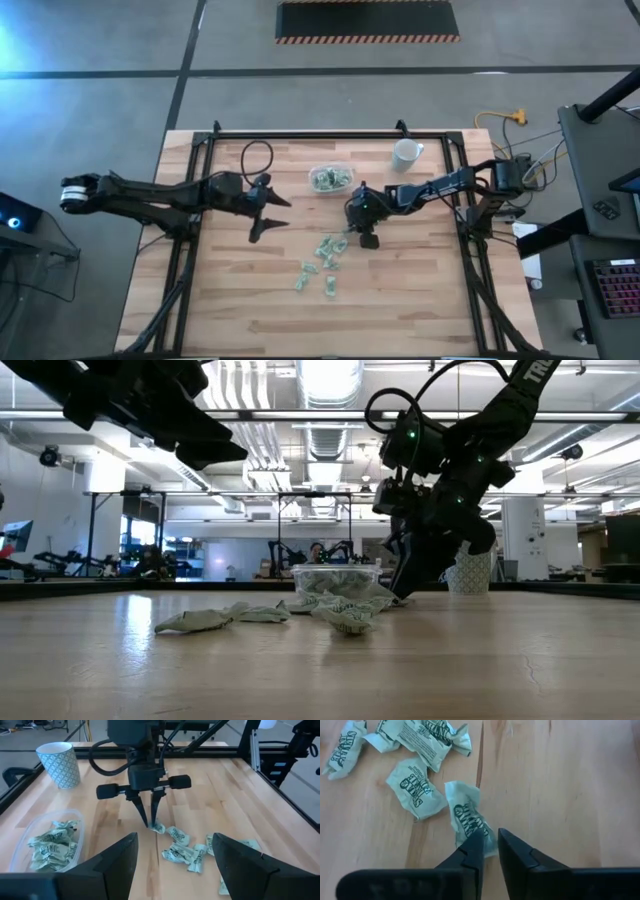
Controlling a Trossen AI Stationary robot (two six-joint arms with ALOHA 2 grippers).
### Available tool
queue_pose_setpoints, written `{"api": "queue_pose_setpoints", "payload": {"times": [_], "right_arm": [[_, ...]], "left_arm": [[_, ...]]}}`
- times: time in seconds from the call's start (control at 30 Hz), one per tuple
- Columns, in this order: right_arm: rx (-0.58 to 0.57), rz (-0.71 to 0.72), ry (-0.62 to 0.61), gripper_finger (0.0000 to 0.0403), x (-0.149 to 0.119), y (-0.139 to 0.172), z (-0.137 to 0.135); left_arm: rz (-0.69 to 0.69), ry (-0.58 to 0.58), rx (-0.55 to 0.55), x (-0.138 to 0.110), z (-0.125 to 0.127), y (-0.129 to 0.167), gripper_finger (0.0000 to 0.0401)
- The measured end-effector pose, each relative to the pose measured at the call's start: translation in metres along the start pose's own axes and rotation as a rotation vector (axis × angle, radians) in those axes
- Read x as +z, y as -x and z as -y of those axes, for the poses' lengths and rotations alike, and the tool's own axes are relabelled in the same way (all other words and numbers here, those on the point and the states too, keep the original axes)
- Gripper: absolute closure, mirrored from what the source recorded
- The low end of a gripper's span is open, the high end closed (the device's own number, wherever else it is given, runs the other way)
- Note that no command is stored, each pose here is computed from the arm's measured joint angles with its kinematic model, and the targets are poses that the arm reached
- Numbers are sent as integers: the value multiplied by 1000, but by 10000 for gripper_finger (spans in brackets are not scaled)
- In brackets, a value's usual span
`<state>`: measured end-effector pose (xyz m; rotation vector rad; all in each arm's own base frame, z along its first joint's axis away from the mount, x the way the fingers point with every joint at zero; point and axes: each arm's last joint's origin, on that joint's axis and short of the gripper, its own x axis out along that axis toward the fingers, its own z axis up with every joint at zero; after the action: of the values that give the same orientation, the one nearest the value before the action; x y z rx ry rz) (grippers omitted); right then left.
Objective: Pick and place Stevia / Truvia into bins
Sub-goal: Put the stevia packet into the transparent container
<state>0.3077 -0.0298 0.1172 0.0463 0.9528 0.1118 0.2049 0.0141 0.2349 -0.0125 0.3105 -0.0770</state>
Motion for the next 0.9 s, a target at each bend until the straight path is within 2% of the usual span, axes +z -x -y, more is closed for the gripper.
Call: {"api": "queue_pose_setpoints", "payload": {"times": [0.27,0.63,0.8,0.9], "right_arm": [[-34,-33,16,391,-3,0,-1],[-84,36,85,394,9,7,-2],[-143,76,118,395,17,15,-1],[-272,103,132,395,21,20,2]], "left_arm": [[4,-4,-8,0,2,0,161],[-5,-3,-7,-1,2,0,161],[-16,-1,-6,-5,2,-1,161],[-17,-1,-6,-5,2,-1,161]]}}
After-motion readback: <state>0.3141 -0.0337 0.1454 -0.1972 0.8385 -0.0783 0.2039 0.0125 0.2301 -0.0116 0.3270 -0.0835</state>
